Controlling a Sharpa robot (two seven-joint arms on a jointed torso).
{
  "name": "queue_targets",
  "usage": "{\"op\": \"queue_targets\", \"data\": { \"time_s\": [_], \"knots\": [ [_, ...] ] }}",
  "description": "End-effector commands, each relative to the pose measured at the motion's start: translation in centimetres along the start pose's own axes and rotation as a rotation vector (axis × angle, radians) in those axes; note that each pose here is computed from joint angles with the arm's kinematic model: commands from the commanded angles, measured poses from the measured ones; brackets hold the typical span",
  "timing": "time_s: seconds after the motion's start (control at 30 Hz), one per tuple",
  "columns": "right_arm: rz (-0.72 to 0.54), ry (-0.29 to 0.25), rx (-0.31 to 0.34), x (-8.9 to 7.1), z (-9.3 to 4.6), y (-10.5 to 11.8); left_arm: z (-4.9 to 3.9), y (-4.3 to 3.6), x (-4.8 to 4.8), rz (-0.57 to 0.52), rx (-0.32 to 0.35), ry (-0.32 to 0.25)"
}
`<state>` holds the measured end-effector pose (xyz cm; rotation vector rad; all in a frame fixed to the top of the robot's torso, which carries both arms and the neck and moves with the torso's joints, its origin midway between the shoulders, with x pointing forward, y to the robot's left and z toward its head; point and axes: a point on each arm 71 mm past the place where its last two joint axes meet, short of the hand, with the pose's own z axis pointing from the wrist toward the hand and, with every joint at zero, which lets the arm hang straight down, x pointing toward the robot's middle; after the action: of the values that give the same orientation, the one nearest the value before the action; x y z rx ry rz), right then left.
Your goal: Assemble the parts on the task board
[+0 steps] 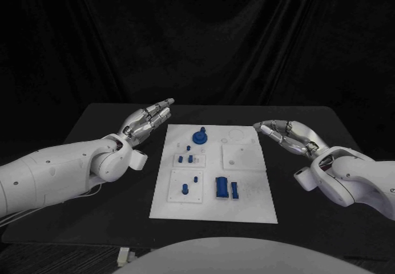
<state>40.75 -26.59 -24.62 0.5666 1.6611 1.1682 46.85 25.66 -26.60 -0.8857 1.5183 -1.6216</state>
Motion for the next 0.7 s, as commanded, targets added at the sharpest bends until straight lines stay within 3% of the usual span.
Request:
{"op": "queue_targets", "data": {
  "time_s": [0.03,0.53,0.57,0.7],
  "knots": [
    [0.106,0.032,-0.08,0.3,0.0,0.2,-0.06,-0.8,0.02,0.021,0.147,-0.035],
    [0.135,0.062,-0.046,1.2,-0.5,-1.3,0.09,0.24,0.75,0.009,0.092,-0.026],
    [0.111,0.048,-0.033,1.0,-0.4,-1.3,0.07,0.84,0.59,0.011,-0.002,-0.019],
    [0.124,0.026,-0.035,1.0,0.0,-1.0,0.21,0.72,0.76,0.013,-0.001,-0.034]
  ]
}}
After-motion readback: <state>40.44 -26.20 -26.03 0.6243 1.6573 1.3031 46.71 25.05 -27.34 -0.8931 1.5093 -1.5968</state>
